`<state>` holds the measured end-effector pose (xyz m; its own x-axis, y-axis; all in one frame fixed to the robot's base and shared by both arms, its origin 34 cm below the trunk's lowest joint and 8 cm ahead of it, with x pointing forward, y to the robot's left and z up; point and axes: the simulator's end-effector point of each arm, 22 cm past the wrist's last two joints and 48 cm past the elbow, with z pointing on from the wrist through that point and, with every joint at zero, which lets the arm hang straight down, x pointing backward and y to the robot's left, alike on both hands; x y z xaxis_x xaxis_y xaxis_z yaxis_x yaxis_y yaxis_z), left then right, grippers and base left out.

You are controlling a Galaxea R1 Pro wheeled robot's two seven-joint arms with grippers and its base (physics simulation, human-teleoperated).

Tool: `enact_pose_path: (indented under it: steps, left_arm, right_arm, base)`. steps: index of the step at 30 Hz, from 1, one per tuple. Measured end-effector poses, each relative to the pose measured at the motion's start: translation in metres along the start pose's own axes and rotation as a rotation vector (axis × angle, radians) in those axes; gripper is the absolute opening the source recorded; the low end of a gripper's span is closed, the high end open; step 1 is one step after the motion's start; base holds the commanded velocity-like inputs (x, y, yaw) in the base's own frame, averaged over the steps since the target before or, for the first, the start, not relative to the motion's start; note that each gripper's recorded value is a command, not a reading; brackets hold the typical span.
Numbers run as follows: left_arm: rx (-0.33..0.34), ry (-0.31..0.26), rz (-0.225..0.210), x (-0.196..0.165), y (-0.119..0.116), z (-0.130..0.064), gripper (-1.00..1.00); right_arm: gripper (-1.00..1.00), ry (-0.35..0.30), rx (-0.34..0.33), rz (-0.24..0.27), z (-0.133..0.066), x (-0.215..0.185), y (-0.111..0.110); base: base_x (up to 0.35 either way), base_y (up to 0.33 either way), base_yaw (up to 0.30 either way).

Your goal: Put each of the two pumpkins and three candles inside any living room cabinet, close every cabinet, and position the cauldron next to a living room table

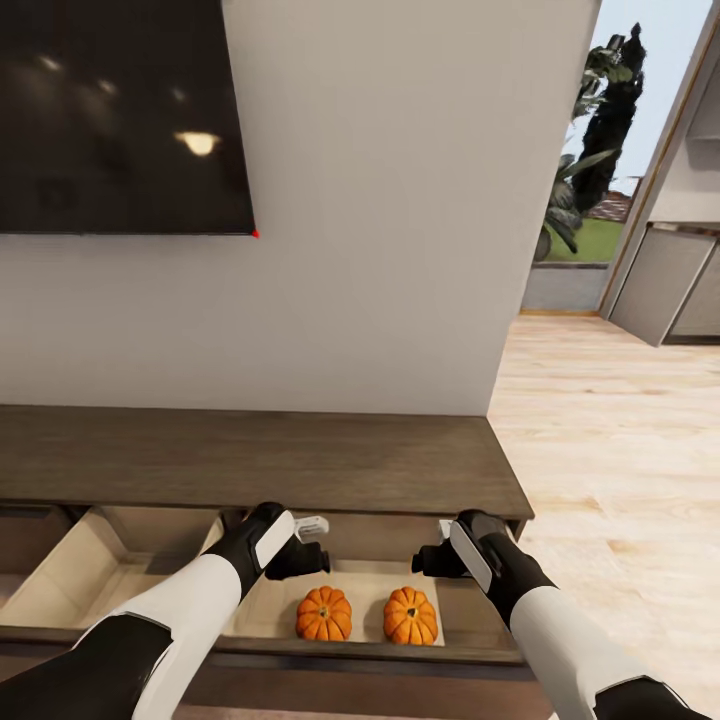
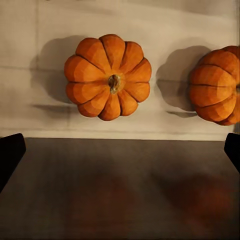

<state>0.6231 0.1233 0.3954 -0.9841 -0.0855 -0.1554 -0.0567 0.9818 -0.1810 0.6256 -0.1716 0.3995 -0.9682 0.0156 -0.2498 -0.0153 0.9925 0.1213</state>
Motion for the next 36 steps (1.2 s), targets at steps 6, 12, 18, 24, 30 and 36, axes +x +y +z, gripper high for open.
enact_pose_path:
  steps: [6,12,18,24,30,36]
  left_arm:
    - [0.002,0.004,0.0,-0.004,-0.003,-0.012,1.0]
    - [0.004,0.006,0.0,-0.009,-0.006,-0.024,1.0]
    - [0.004,0.089,0.018,0.004,-0.008,-0.037,1.0]
    - [0.004,0.138,0.027,0.01,-0.01,-0.051,1.0]
    - [0.004,0.143,0.026,0.007,-0.012,-0.063,1.0]
    - [0.004,0.144,0.026,0.002,-0.014,-0.075,1.0]
  right_arm:
    - [1.0,0.0,0.0,0.0,-0.012,-0.006,0.001]
    - [1.0,0.0,0.002,0.001,-0.024,-0.013,0.002]
    - [1.0,0.01,0.003,0.005,-0.036,-0.017,0.002]
    - [1.0,0.031,0.004,0.003,-0.047,-0.018,0.003]
    - [1.0,0.059,0.003,-0.001,-0.06,-0.018,0.004]
    - [1.0,0.06,0.002,-0.001,-0.072,-0.024,0.006]
  base:
    - [0.0,0.0,0.0]
    - [0.0,0.0,0.0]
    - [0.0,0.0,0.0]
    - [0.0,0.0,0.0]
    - [0.0,0.0,0.0]
    - [0.0,0.0,0.0]
